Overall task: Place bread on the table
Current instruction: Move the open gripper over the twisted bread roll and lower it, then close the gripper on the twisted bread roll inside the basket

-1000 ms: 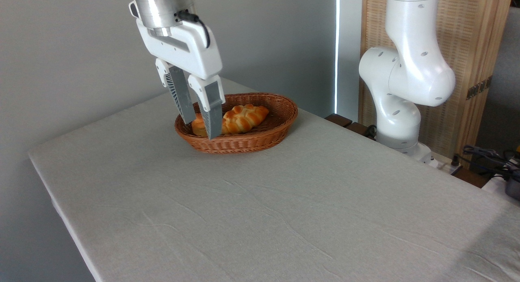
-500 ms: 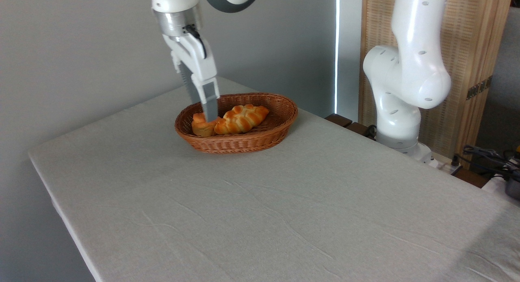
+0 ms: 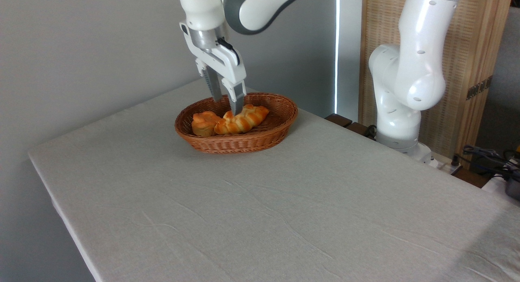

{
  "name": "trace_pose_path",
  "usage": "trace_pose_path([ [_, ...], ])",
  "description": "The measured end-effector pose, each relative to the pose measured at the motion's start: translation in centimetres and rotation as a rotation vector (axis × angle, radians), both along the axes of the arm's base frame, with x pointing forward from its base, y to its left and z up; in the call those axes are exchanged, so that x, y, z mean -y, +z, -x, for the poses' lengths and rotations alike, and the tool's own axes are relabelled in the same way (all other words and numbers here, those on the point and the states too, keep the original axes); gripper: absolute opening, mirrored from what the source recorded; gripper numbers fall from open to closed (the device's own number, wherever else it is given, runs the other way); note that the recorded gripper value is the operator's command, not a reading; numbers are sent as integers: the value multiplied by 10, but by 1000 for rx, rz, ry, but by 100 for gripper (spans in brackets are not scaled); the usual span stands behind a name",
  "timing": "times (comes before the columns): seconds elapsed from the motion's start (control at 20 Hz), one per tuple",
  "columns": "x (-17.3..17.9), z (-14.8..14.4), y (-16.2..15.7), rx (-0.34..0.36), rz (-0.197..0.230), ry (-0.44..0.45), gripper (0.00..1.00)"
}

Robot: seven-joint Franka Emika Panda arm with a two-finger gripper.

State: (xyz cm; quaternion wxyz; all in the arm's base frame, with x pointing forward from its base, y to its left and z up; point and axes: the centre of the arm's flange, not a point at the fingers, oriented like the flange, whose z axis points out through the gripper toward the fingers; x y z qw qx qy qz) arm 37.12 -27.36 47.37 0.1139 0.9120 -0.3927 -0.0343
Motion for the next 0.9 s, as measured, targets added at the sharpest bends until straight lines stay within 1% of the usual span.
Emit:
trace_pose_path([
  [0.15,-2,21,-26,-30,-36,-24,100],
  [0.25,-5,25,-29,-30,-47,-28,100],
  [0.4,-7,26,-27,-20,-45,-28,100],
  [0.65,-6,23,-31,20,-27,-16,100],
  [0.9,-6,27,-40,19,-30,-18,100],
])
